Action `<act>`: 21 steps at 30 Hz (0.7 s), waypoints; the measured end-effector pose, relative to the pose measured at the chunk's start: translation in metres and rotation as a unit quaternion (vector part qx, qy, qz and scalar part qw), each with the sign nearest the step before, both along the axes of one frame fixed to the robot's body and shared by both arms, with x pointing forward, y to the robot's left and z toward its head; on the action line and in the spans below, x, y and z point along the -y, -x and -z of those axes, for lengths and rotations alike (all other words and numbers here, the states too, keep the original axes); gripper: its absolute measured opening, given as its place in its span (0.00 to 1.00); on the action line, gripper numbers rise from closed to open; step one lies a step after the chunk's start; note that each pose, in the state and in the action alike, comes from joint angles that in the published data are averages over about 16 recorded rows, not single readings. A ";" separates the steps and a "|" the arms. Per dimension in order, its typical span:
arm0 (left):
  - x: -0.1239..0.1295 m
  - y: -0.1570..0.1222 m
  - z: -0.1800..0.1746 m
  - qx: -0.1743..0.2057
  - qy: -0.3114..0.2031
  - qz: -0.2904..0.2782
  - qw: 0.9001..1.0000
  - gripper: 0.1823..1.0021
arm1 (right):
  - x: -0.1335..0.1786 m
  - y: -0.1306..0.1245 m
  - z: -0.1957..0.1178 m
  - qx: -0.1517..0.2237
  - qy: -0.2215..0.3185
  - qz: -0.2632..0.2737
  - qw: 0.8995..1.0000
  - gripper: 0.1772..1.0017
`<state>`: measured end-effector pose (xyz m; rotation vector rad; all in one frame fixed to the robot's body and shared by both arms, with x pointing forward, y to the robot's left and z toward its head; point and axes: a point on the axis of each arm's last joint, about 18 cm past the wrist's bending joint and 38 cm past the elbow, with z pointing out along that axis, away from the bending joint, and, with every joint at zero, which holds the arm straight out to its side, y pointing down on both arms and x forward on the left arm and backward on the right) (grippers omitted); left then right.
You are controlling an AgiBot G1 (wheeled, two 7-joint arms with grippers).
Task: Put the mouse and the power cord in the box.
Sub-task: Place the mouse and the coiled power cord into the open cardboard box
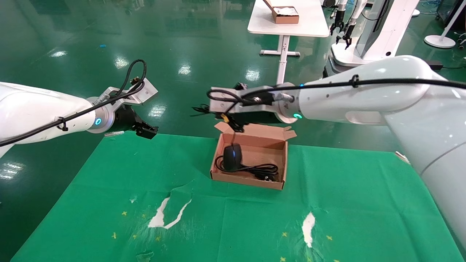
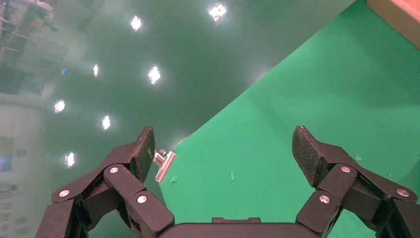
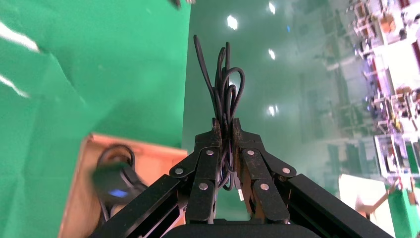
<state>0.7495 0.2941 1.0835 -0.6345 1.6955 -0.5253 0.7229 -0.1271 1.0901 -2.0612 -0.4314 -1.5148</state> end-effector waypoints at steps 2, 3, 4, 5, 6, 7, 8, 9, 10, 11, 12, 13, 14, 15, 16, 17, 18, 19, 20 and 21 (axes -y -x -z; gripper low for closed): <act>0.000 0.000 0.000 0.000 0.000 0.000 1.000 1.00 | 0.000 -0.002 0.004 -0.004 -0.005 0.002 1.000 0.04; 0.000 0.000 0.000 0.000 0.000 0.000 1.000 1.00 | 0.000 -0.004 0.007 -0.007 -0.006 0.005 1.000 0.04; 0.000 0.000 0.000 0.000 0.000 0.000 1.000 1.00 | 0.002 -0.006 0.011 -0.010 -0.007 0.009 1.000 0.04; 0.000 0.000 0.000 0.000 0.000 0.000 1.000 1.00 | 0.004 -0.008 0.014 -0.014 -0.007 0.014 1.000 0.04; 0.000 0.000 0.000 0.000 0.000 0.000 1.000 1.00 | 0.007 -0.011 0.019 -0.017 -0.005 0.020 1.000 0.04; 0.000 0.000 0.000 0.000 0.000 0.000 1.000 1.00 | 0.011 -0.013 0.024 -0.021 -0.004 0.027 0.999 0.04; 0.000 0.000 0.000 0.000 0.000 0.000 1.000 1.00 | 0.014 -0.016 0.029 -0.024 -0.002 0.035 0.999 0.04; 0.000 0.000 0.000 0.000 0.000 0.000 1.000 1.00 | 0.019 -0.019 0.034 -0.028 0.000 0.043 0.999 0.04; 0.000 0.000 0.000 0.000 0.000 0.000 1.000 1.00 | 0.024 -0.023 0.039 -0.031 0.001 0.052 0.998 0.04; 0.000 0.000 0.000 0.000 0.000 0.000 1.000 1.00 | 0.029 -0.026 0.045 -0.035 0.003 0.062 0.997 0.04; 0.000 0.000 0.000 0.000 0.000 0.000 1.000 1.00 | 0.035 -0.029 0.050 -0.038 0.004 0.071 0.997 0.04; 0.000 0.000 0.000 0.000 0.000 0.000 1.000 1.00 | 0.040 -0.032 0.054 -0.040 0.006 0.081 0.996 0.04; 0.000 0.000 0.000 0.000 0.000 0.000 1.000 1.00 | 0.045 -0.034 0.058 -0.042 0.008 0.089 0.995 0.04; 0.000 0.000 0.000 0.000 0.000 0.000 1.000 1.00 | 0.050 -0.037 0.061 -0.044 0.010 0.098 0.994 0.04; 0.000 0.000 0.000 0.000 0.000 0.000 1.000 1.00 | 0.054 -0.039 0.065 -0.045 0.012 0.105 0.993 0.04; 0.000 0.000 0.000 0.000 0.000 0.000 1.000 1.00 | 0.058 -0.040 0.067 -0.045 0.014 0.112 0.993 0.04; 0.000 0.000 0.000 0.000 0.000 -0.001 1.000 1.00 | 0.062 -0.042 0.070 -0.046 0.016 0.117 0.992 0.04; 0.000 0.000 0.000 0.000 0.000 -0.001 1.000 1.00 | 0.065 -0.043 0.072 -0.046 0.018 0.122 0.991 0.04; 0.000 0.001 0.000 0.000 0.000 -0.001 1.000 1.00 | 0.067 -0.043 0.073 -0.047 0.019 0.125 0.991 0.05; 0.000 0.001 0.000 0.000 0.000 -0.001 1.000 1.00 | 0.068 -0.044 0.074 -0.047 0.020 0.128 0.990 0.05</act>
